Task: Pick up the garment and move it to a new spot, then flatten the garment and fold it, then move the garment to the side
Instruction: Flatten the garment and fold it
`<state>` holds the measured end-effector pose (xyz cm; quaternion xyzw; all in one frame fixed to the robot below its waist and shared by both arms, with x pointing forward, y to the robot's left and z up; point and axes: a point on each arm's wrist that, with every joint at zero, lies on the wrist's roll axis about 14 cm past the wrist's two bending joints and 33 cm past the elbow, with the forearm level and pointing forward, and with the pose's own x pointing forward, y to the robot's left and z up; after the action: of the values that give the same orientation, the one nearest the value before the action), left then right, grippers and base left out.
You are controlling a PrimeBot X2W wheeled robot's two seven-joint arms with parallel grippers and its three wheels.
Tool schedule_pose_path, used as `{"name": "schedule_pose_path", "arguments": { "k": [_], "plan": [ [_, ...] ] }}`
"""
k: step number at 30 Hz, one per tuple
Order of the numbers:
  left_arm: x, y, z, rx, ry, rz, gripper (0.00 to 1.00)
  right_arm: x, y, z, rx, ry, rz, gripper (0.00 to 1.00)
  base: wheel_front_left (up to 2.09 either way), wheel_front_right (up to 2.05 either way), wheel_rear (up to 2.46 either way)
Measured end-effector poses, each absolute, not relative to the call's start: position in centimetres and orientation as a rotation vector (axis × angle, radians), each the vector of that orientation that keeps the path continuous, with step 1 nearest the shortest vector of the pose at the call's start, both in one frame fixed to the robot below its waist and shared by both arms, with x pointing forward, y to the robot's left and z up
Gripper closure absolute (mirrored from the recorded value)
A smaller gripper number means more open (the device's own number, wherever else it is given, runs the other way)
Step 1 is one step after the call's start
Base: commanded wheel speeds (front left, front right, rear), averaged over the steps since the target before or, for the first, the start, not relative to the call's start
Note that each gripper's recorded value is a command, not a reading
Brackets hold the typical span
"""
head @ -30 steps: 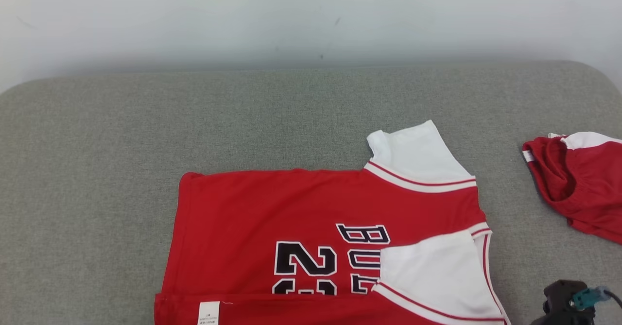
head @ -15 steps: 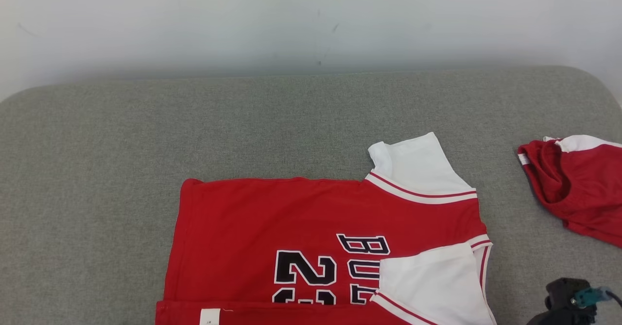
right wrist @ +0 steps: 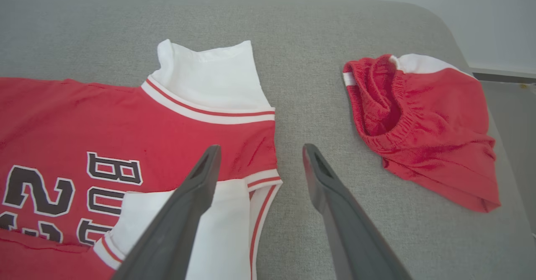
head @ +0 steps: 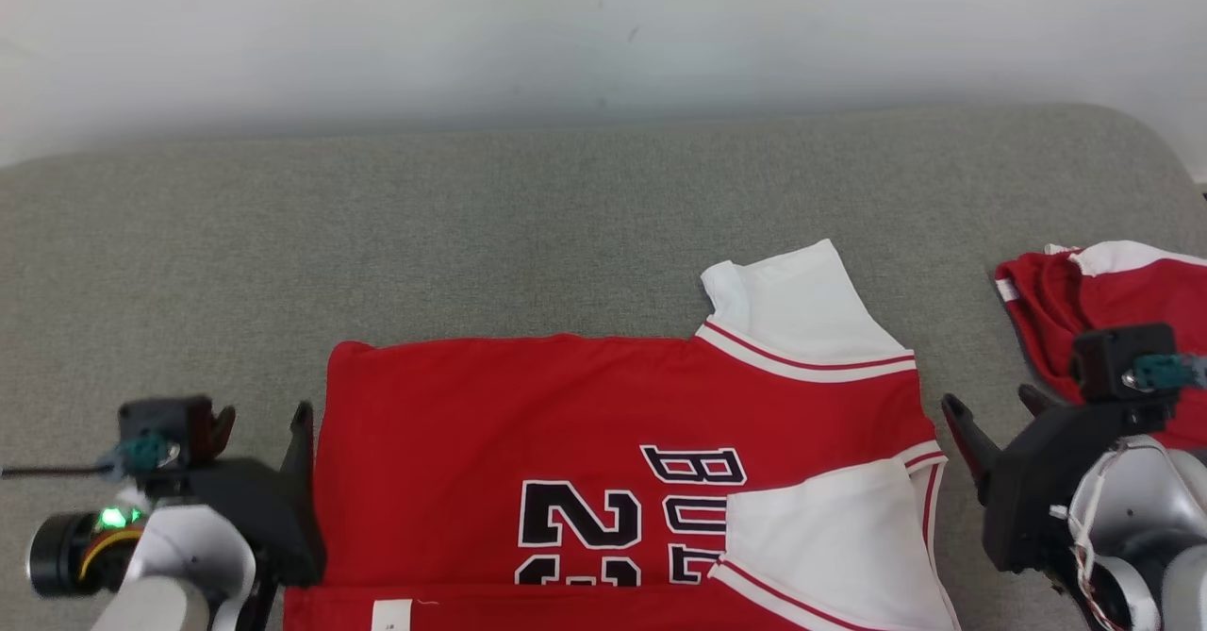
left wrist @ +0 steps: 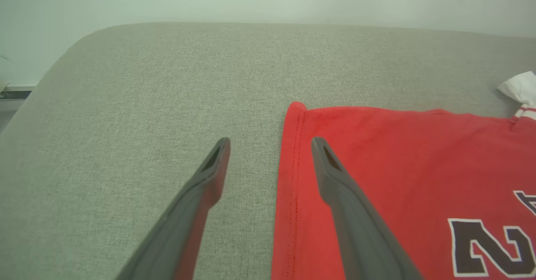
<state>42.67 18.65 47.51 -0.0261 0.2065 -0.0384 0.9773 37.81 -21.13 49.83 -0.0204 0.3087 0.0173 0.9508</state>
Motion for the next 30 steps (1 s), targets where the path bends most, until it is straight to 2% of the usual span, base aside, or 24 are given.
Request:
{"name": "schedule_pose_path", "arguments": {
  "k": [5, 9, 13, 19, 20, 23, 24, 26, 30],
  "plan": [
    [46.9, 16.3, 47.5, -0.001, 0.474, -0.158, 0.0, 40.0, -19.5, 49.6, -0.106, 0.642, 0.108, 0.0, 0.0, 0.0, 0.0],
    [49.3, 16.6, 45.9, 0.082, 0.563, -0.147, 0.0, 41.1, -18.1, 48.8, -0.123, 0.662, 0.16, 0.0, 0.0, 0.0, 0.0],
    [50.4, 17.6, 43.4, 0.148, 0.678, -0.127, 0.0, 41.6, -18.0, 47.8, -0.128, 0.682, 0.172, 0.0, 0.0, 0.0, 0.0],
    [53.1, 16.3, 43.3, 0.189, 0.67, -0.159, 0.0, 41.9, -18.9, 46.5, -0.127, 0.714, 0.149, 0.0, 0.0, 0.0, 0.0],
    [53.2, 16.3, 42.9, 0.196, 0.685, -0.163, 0.0, 41.9, -19.1, 46.2, -0.126, 0.719, 0.145, 0.0, 0.0, 0.0, 0.0],
    [52.6, 16.3, 41.1, 0.219, 0.769, -0.167, 0.16, 42.0, -19.5, 45.9, -0.124, 0.727, 0.132, 0.0, 0.0, 0.0, 0.0],
    [52.6, 16.2, 40.9, 0.216, 0.779, -0.165, 0.18, 42.0, -19.7, 45.8, -0.124, 0.729, 0.126, 0.0, 0.0, 0.0, 0.0],
    [52.5, 15.9, 41.2, 0.204, 0.78, -0.169, 0.18, 42.1, -19.9, 45.8, -0.123, 0.73, 0.12, 0.0, 0.0, 0.0, 0.0],
    [52.0, 16.0, 41.5, 0.207, 0.79, -0.165, 0.11, 42.2, -19.8, 45.7, -0.117, 0.728, 0.119, 0.0, 0.0, 0.0, 0.0]
  ]
}}
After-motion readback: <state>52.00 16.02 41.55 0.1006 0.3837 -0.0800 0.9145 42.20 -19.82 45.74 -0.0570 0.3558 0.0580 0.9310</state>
